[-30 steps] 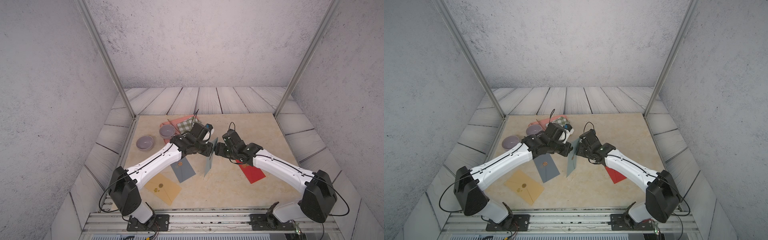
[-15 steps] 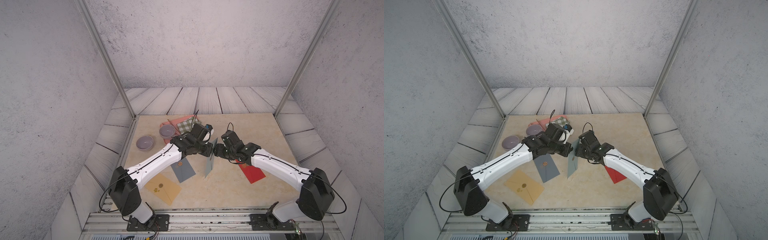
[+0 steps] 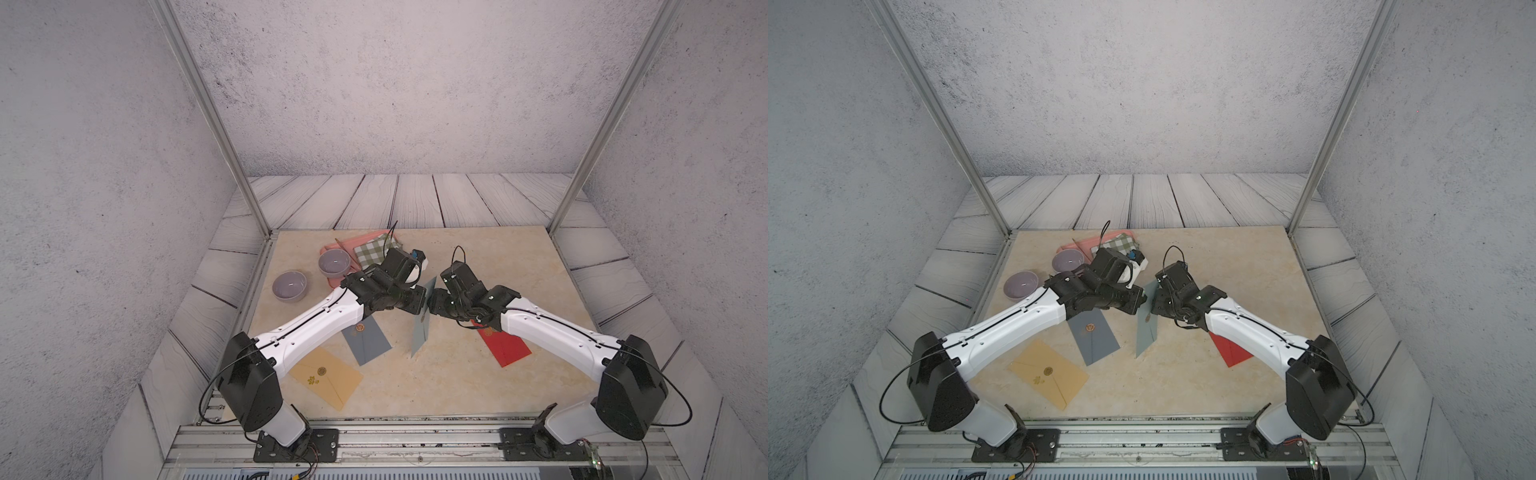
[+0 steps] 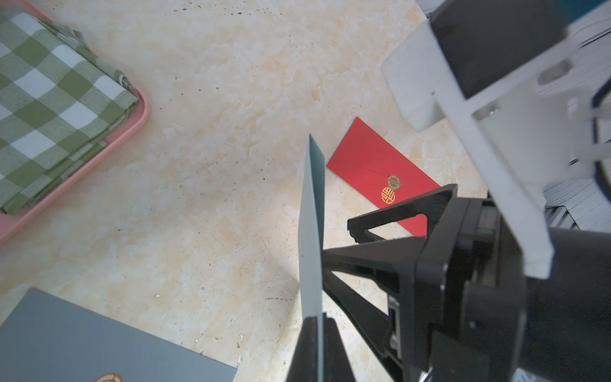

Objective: Open the envelope
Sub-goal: Open the envelope flap on the envelope.

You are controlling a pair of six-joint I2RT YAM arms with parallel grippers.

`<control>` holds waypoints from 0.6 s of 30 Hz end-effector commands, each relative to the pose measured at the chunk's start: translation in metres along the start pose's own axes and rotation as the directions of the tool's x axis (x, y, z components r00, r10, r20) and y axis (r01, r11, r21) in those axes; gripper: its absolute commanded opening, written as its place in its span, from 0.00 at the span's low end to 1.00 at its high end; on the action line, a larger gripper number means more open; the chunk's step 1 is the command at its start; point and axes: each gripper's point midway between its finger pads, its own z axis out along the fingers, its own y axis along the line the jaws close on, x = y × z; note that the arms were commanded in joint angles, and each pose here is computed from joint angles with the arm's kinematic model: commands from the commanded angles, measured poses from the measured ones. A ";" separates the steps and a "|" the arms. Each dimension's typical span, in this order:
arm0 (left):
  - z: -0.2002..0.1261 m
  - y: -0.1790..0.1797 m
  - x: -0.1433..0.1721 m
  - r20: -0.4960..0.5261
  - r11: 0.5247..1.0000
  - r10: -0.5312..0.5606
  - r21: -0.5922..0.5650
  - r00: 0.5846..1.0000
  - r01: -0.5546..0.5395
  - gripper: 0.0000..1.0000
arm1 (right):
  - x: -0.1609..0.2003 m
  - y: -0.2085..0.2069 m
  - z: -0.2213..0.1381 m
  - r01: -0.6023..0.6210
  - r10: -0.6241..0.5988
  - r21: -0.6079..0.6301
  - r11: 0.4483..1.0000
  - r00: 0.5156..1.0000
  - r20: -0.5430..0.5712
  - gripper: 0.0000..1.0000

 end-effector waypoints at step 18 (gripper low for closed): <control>-0.012 -0.013 -0.009 0.059 0.999 -0.004 0.051 0.998 0.001 0.00 | 0.013 0.005 0.011 0.023 -0.024 -0.004 1.000 0.997 -0.068 0.50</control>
